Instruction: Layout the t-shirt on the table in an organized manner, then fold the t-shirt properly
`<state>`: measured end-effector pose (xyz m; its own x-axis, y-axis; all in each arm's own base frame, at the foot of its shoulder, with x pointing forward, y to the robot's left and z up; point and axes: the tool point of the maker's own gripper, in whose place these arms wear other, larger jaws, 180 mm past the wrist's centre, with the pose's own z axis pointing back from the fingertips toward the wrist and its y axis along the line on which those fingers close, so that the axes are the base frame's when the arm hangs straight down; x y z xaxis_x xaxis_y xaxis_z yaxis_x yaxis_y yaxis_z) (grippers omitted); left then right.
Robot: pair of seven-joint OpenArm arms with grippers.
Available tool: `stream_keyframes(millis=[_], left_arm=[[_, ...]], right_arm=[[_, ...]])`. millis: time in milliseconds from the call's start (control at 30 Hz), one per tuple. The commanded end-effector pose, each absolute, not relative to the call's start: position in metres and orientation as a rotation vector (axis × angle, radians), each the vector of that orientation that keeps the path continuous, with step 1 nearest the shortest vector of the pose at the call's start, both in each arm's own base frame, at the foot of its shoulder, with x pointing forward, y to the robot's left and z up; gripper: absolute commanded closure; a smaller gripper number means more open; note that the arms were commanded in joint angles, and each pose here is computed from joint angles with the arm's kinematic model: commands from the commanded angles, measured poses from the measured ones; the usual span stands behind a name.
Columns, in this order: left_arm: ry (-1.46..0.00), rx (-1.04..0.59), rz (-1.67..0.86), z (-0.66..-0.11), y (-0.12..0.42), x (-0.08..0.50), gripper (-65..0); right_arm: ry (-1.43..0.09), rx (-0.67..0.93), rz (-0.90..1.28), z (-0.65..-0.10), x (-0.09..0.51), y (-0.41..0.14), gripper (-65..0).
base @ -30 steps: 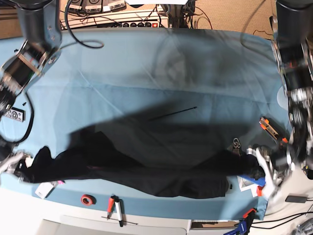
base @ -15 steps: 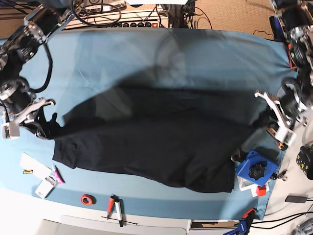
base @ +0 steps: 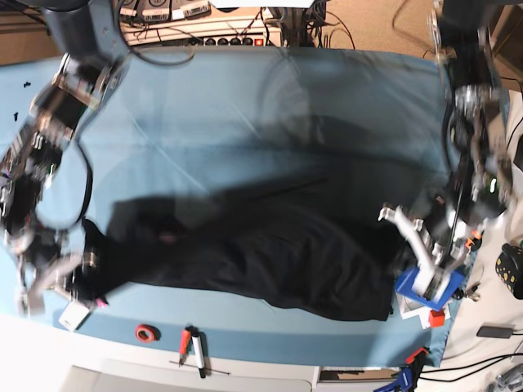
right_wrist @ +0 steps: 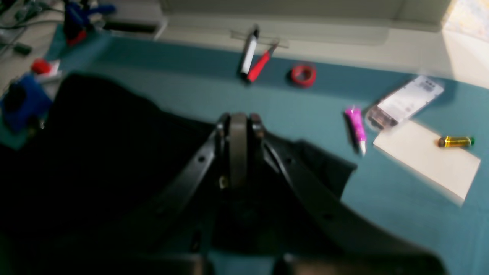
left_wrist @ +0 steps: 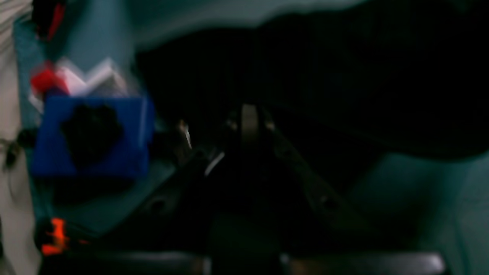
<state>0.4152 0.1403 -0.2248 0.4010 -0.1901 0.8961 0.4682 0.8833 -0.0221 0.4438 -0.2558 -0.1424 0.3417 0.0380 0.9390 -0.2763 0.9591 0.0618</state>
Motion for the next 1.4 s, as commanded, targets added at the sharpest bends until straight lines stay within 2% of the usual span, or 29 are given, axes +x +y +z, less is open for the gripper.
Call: stream_keyframes(millis=[0, 300, 500, 600, 700, 867, 967, 1167, 1300, 1367], left_arm=[[-1.166, -0.282, -0.432, -0.194, 0.141, 0.432, 0.0], [-1.352, -0.287, -0.412, -0.087, 0.149, 0.507, 0.0], [-1.501, -0.239, -0.397, 0.004, 0.171, 0.551, 0.0], [-1.558, -0.200, -0.363, 0.067, 0.189, 0.569, 0.0], [-1.375, -0.217, -0.281, 0.028, 0.209, 0.579, 0.0], [-1.149, -0.315, -0.336, 0.000, 0.230, 0.543, 0.0], [-1.157, -0.306, -0.313, 0.004, 0.256, 0.533, 0.0], [-1.198, -0.404, -0.319, 0.021, 0.275, 0.511, 0.0], [-1.121, -0.534, -0.382, -0.025, 0.257, 0.499, 0.0], [-1.095, -0.567, -0.384, -0.043, 0.255, 0.493, 0.0]], right_arm=[[-1.308, 0.232, 0.224, -0.105, 0.456, -0.256, 0.0], [-1.450, 0.251, 0.219, -0.005, 0.515, -0.256, 0.0], [-1.648, 0.255, 0.179, 0.110, 0.525, -0.270, 0.0], [-1.586, 0.276, 0.102, 0.085, 0.543, -0.280, 0.0], [-1.495, 0.330, 0.081, 0.058, 0.554, -0.277, 0.0], [-1.296, 0.373, 0.157, 0.030, 0.537, -0.265, 0.0], [-1.271, 0.367, 0.170, 0.028, 0.532, -0.270, 0.0], [-1.275, 0.437, 0.193, 0.034, 0.523, -0.268, 0.0], [-1.345, 0.565, 0.251, 0.054, 0.517, -0.250, 0.0], [-1.374, 0.578, 0.273, 0.062, 0.513, -0.247, 0.0]])
